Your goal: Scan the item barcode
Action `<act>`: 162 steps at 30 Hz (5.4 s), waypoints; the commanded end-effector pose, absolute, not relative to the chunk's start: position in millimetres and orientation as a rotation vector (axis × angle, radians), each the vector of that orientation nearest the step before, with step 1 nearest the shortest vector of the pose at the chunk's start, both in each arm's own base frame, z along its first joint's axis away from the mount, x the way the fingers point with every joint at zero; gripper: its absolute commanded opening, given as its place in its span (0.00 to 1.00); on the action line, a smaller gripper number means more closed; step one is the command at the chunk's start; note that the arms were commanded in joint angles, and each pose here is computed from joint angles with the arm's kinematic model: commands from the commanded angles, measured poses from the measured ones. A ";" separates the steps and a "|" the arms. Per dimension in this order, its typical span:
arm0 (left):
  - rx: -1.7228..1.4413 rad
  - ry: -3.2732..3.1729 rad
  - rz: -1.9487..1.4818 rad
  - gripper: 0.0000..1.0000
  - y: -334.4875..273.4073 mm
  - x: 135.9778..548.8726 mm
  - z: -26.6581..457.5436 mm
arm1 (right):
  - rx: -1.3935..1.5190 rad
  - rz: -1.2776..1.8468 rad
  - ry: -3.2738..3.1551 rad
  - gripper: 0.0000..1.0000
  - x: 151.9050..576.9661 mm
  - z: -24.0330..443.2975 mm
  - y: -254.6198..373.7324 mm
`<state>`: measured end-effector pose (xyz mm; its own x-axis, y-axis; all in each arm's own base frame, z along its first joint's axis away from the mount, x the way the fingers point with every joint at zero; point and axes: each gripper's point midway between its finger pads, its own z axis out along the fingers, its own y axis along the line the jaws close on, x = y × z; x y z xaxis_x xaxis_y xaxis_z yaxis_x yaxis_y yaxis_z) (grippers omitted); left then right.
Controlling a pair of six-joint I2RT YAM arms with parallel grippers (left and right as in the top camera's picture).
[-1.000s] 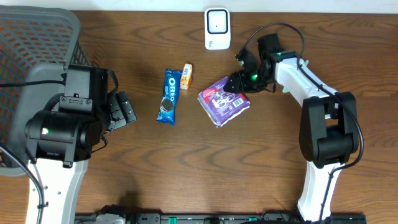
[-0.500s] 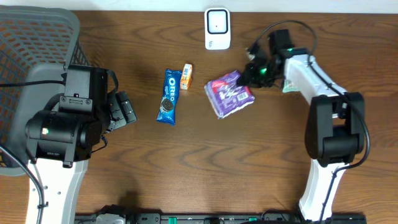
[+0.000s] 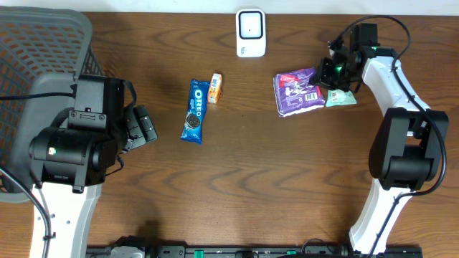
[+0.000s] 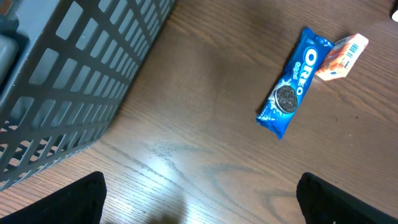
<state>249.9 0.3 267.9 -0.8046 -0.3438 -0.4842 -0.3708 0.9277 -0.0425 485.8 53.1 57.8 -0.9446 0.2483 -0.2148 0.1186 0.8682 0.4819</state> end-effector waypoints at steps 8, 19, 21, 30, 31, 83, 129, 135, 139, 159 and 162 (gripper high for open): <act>-0.515 2.582 0.092 0.98 3.4 250.8 269.6 | 0.638 0.602 2.726 0.01 497.6 60.6 34.7; -0.515 2.582 0.092 0.98 3.4 250.8 269.6 | 0.635 0.558 2.699 0.03 504.3 61.3 28.2; -0.515 2.582 0.092 0.98 3.4 250.8 269.6 | 0.599 0.551 2.706 0.12 503.6 61.2 28.6; -0.515 2.582 0.092 0.98 3.4 250.8 269.6 | 0.449 0.520 2.748 0.39 501.6 93.5 28.3; -0.515 2.582 0.092 0.98 3.4 250.8 269.6 | 0.448 0.521 2.749 0.39 502.1 103.1 28.4; -0.515 2.582 0.092 0.98 3.4 250.8 269.6 | -0.139 0.427 2.965 0.08 451.9 16.9 284.9; -0.515 2.582 0.092 0.98 3.4 250.8 269.6 | -0.132 0.714 3.008 0.76 406.6 19.4 370.7; -0.515 2.582 0.092 0.98 3.4 250.8 269.6 | -0.115 0.733 3.057 0.68 400.2 -0.6 372.9; -0.515 2.582 0.092 0.98 3.4 250.8 269.6 | -0.128 0.747 3.038 0.59 401.9 0.6 377.6; -0.515 2.582 0.092 0.98 3.4 250.8 269.6 | -0.231 0.475 2.982 0.01 411.1 -3.5 352.5; -0.515 2.582 0.092 0.98 3.4 250.8 269.6 | -0.242 0.207 2.896 0.01 429.5 25.8 321.2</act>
